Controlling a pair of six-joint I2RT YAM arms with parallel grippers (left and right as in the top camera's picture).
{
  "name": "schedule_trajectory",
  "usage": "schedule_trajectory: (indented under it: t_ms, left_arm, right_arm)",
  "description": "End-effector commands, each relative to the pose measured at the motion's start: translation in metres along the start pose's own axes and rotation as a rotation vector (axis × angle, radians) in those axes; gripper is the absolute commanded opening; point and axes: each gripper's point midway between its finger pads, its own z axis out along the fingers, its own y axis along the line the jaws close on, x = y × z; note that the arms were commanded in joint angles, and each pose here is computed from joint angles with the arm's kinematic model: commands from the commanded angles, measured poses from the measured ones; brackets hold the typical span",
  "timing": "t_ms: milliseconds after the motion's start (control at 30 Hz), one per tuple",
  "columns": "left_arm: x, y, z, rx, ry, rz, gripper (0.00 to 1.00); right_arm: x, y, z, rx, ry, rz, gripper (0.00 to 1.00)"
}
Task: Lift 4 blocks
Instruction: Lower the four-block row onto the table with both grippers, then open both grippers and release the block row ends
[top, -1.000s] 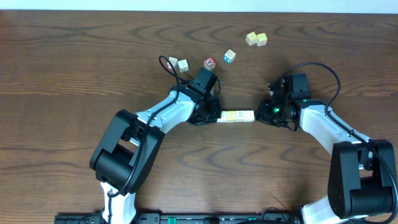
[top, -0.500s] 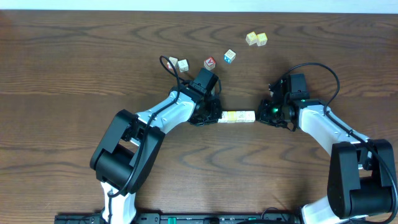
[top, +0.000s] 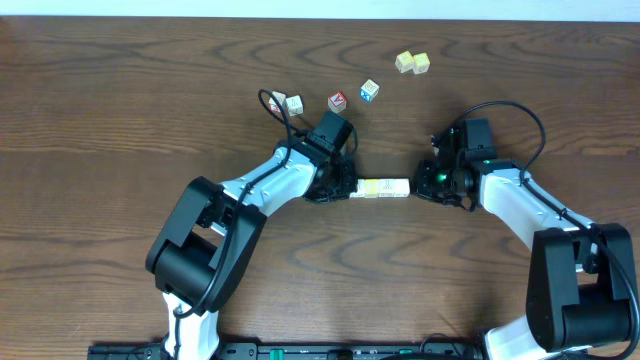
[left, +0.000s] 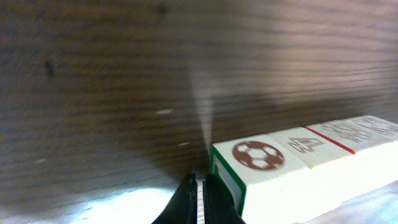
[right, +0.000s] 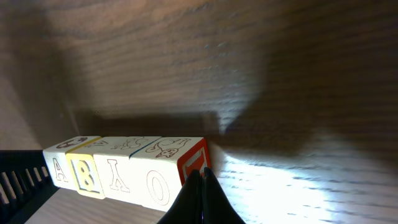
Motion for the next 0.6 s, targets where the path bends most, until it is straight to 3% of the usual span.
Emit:
schedule_trajectory:
  t_ms: [0,567]
  left_arm:
    - [-0.004,0.002,0.001,-0.055,-0.033,0.016,0.07]
    - [-0.013,0.017,-0.002,-0.141,-0.091,0.020,0.11]
  right_arm:
    - [0.012,0.016,0.001,-0.053,0.039,-0.013,0.01]
    - [0.011,0.007,0.001,0.002,0.027,0.003,0.01]
